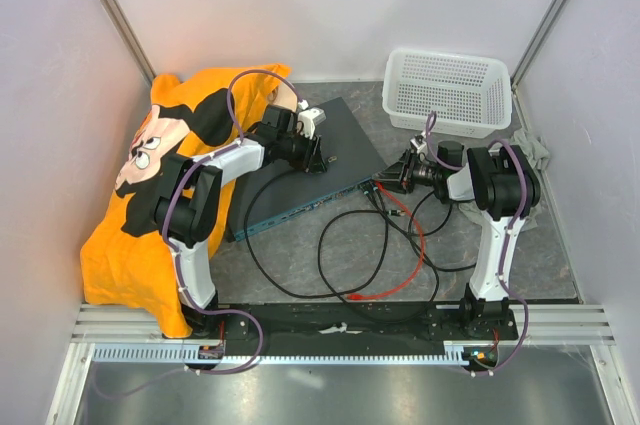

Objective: Pull the plug from the switch port
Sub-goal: Pull the connector from the switch port.

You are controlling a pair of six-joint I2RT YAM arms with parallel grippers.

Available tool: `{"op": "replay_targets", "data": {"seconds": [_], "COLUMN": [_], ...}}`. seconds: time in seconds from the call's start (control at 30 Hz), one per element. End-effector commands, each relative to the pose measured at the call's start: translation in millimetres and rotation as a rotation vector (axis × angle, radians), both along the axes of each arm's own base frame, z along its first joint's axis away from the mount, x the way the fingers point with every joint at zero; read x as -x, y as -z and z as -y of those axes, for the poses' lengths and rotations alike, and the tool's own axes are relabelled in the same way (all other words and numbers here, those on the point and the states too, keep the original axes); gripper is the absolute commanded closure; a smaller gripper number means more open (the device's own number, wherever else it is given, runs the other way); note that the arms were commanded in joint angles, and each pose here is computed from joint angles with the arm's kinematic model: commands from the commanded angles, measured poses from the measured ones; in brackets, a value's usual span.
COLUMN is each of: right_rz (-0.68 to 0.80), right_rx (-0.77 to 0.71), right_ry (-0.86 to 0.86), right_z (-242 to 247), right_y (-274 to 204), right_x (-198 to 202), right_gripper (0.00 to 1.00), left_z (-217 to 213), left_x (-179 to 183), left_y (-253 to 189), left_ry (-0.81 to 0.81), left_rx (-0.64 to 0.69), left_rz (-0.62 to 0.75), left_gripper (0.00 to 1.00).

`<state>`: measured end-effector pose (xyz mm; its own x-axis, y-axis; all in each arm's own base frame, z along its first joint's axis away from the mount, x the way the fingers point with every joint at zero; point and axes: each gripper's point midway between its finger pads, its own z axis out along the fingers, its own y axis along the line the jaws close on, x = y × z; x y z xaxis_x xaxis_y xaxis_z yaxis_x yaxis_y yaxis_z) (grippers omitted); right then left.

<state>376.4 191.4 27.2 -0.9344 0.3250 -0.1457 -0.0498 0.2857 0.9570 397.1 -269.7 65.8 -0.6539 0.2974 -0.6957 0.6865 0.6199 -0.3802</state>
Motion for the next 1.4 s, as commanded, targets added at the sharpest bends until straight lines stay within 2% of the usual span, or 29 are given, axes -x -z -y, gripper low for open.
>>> {"op": "replay_targets", "data": {"seconds": [0.0, 0.1, 0.13, 0.17, 0.3, 0.43, 0.6, 0.97, 1.13, 1.37], "right_rz": [-0.118, -0.15, -0.128, -0.136, -0.157, -0.165, -0.176, -0.205, -0.214, -0.23], "right_rx": [0.033, 0.043, 0.072, 0.094, 0.111, 0.091, 0.067, 0.135, 0.103, 0.075], "right_ry": [0.023, 0.033, 0.031, 0.028, 0.021, 0.026, 0.039, 0.049, 0.057, 0.083], "right_z": [1, 5, 7, 9, 12, 13, 17, 13, 10, 8], "right_y": [41, 45, 47, 50, 51, 53, 53, 63, 66, 70], "right_x": [22, 26, 23, 24, 28, 29, 30, 28, 26, 19], "right_gripper": [0.63, 0.59, 0.53, 0.51, 0.5, 0.55, 0.55, 0.61, 0.67, 0.69], "left_z": [-13, -13, -12, -13, -12, -10, -11, -8, -9, -10], "left_x": [14, 14, 15, 15, 13, 11, 12, 14, 17, 18], "left_y": [43, 42, 43, 44, 44, 44, 43, 44, 47, 49], "left_ry": [0.003, 0.004, 0.007, 0.006, 0.008, 0.01, 0.012, 0.015, 0.018, 0.014], "left_rx": [-0.116, -0.115, -0.114, -0.116, -0.116, -0.116, -0.12, -0.117, -0.118, -0.123], "left_rz": [-0.071, -0.068, -0.07, -0.07, -0.067, -0.064, -0.057, -0.062, -0.069, -0.076], "left_gripper": [0.62, 0.62, 0.62, 0.62, 0.62, 0.62, 0.62, 0.62, 0.62, 0.62]}}
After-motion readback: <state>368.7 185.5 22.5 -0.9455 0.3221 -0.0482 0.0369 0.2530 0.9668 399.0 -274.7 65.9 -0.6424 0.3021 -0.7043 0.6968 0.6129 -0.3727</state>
